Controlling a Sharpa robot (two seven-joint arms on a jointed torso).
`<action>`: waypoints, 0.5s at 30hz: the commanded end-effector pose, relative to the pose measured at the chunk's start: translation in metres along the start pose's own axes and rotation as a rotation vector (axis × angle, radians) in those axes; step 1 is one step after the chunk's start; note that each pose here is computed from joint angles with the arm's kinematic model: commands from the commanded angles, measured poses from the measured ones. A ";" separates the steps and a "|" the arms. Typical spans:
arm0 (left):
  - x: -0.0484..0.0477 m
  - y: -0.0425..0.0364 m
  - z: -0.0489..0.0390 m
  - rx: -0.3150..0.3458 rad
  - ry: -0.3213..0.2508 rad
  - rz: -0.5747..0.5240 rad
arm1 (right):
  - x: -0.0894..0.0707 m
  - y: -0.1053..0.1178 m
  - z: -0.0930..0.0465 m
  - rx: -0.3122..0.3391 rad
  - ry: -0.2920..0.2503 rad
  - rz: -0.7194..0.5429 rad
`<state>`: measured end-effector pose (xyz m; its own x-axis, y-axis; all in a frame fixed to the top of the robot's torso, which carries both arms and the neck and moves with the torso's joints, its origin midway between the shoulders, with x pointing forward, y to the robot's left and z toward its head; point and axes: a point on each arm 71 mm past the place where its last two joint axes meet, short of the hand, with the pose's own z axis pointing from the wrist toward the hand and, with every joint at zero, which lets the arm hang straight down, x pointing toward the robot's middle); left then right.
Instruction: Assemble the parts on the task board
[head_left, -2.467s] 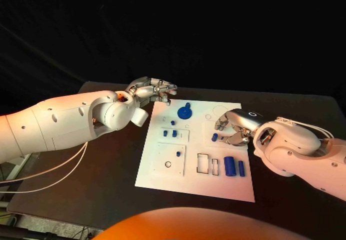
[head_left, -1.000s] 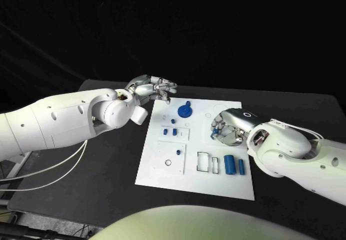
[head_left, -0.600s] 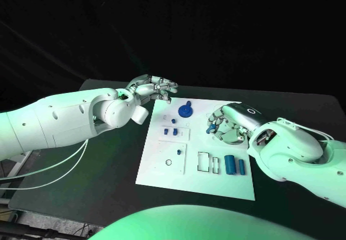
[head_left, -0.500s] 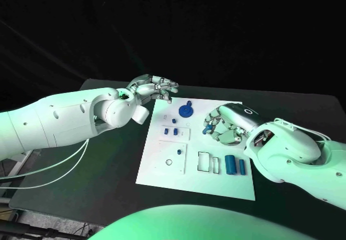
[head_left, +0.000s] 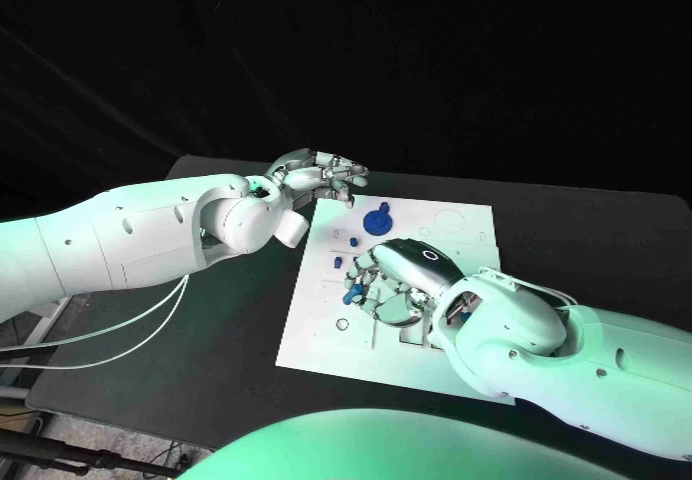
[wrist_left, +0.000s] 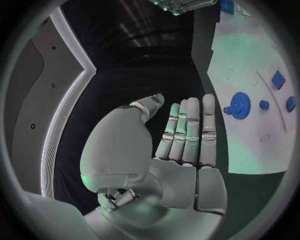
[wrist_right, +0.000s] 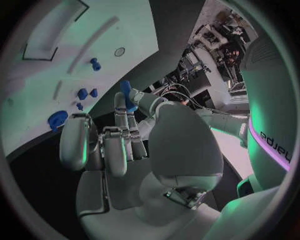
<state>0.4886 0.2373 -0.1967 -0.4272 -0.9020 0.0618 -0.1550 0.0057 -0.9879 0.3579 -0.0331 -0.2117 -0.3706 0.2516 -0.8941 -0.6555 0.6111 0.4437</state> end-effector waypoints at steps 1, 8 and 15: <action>0.0031 -0.0011 0.0012 0.007 0.021 -0.011 | 0.010 0.002 0.002 -0.016 0.031 0.018; 0.0039 -0.0009 0.0018 0.006 0.023 -0.012 | 0.030 -0.003 0.005 0.008 0.086 0.024; 0.0034 -0.0007 0.0017 0.004 0.023 -0.012 | 0.039 -0.010 0.006 0.044 0.113 -0.002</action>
<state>0.4891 0.2358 -0.1970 -0.4304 -0.9003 0.0645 -0.1562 0.0039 -0.9877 0.3542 -0.0253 -0.2482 -0.4418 0.2077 -0.8727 -0.6199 0.6325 0.4644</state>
